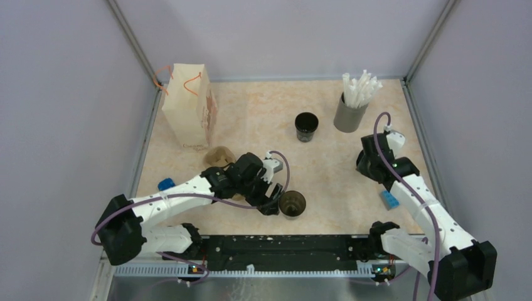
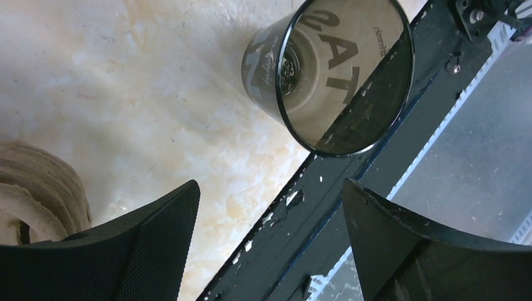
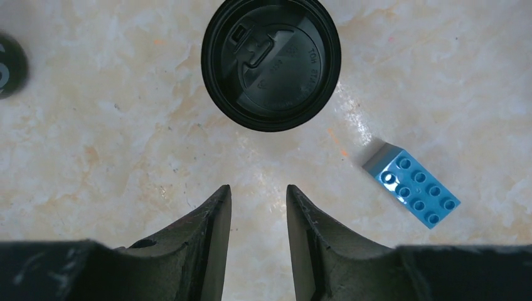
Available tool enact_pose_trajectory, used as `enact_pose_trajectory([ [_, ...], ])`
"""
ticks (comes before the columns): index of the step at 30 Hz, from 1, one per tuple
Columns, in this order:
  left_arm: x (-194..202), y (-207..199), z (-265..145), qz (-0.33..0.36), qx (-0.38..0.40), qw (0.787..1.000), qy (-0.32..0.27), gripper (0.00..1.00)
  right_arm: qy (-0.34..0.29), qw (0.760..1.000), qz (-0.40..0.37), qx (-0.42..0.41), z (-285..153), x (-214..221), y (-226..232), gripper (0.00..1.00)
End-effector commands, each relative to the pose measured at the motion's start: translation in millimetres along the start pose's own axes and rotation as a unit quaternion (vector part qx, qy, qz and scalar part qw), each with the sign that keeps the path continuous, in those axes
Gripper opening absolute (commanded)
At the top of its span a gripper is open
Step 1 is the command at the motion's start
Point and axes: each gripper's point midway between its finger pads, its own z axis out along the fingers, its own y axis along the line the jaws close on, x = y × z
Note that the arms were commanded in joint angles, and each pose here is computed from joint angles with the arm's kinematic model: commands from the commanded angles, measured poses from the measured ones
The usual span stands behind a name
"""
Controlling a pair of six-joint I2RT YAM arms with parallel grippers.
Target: Pack the takeout coffee
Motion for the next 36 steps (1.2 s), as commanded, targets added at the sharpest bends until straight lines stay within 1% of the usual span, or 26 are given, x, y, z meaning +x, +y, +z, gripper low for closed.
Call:
enact_pose_trajectory([
  [1,-44,-13,-3,0.015,0.012,0.997,-0.072,0.87,-0.039,0.998,-0.005,-0.056,6,-21,26,0.38],
  [6,-47,-15,4,0.019,0.022,0.997,-0.075,0.83,-0.055,0.996,-0.022,-0.068,19,-29,40,0.4],
  [10,-48,-13,13,0.018,0.023,0.997,-0.072,0.82,-0.072,0.995,-0.049,-0.048,34,-35,40,0.36],
  [13,-46,-9,20,0.018,0.018,0.998,-0.06,0.78,-0.069,0.994,-0.071,-0.051,43,-36,47,0.35],
  [17,-47,-11,28,0.019,0.03,0.998,-0.054,0.72,-0.067,0.994,-0.084,-0.03,52,-38,45,0.35],
  [20,-50,-15,32,0.018,0.04,0.997,-0.056,0.71,-0.07,0.994,-0.082,-0.029,57,-38,46,0.34],
  [25,-55,-19,34,0.019,0.053,0.996,-0.065,0.66,-0.067,0.994,-0.088,-0.024,68,-31,41,0.34],
  [31,-60,-35,33,0.013,0.096,0.993,-0.068,0.55,-0.066,0.993,-0.096,-0.02,77,-29,41,0.31],
  [34,-62,-38,34,0.009,0.103,0.992,-0.069,0.55,-0.065,0.993,-0.101,-0.005,81,-29,37,0.3],
  [36,-63,-38,34,0.009,0.101,0.992,-0.07,0.57,-0.064,0.993,-0.098,-0.011,84,-29,38,0.29],
])
